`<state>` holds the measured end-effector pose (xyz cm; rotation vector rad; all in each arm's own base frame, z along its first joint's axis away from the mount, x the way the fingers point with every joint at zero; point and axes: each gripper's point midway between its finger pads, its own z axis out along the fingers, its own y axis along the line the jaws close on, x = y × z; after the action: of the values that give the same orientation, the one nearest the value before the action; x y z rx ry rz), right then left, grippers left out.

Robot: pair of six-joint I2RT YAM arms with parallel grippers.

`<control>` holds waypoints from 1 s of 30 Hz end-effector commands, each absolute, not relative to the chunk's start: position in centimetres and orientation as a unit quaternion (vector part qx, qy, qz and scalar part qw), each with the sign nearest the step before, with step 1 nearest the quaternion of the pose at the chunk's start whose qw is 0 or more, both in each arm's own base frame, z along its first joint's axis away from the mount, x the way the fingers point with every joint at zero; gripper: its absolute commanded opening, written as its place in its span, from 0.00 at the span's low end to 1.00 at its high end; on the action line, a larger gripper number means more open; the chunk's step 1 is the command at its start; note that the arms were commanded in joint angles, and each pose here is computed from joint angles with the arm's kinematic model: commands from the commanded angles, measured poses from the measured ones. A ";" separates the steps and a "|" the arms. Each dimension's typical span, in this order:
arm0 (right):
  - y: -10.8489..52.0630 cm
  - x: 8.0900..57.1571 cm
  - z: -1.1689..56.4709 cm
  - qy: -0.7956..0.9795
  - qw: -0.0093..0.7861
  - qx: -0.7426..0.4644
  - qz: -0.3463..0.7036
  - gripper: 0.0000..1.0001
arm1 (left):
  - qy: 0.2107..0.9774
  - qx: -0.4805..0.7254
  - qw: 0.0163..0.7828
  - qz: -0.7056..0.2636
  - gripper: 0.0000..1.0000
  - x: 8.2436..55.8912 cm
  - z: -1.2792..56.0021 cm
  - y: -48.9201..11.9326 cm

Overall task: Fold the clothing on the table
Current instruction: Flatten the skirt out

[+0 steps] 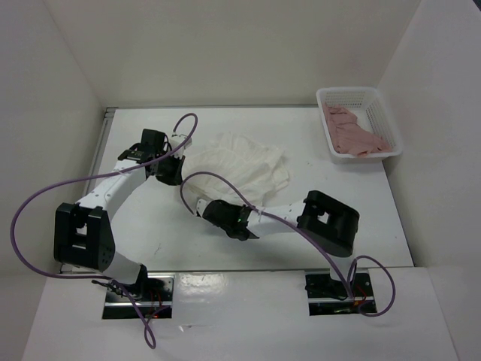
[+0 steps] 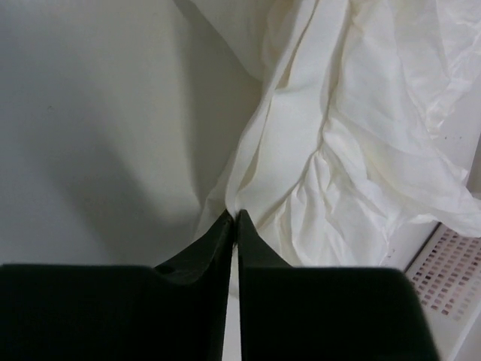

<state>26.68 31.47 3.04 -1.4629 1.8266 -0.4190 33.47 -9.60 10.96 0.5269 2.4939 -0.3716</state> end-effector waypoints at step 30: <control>27.8 32.3 21.1 0.757 0.501 -0.418 -0.031 0.00 | 0.876 0.240 0.373 -0.190 0.00 33.0 20.3 -13.1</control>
<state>31.42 27.81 15.88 -1.1200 1.8895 -0.1378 33.08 -11.69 16.58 0.5852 2.3520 -0.4388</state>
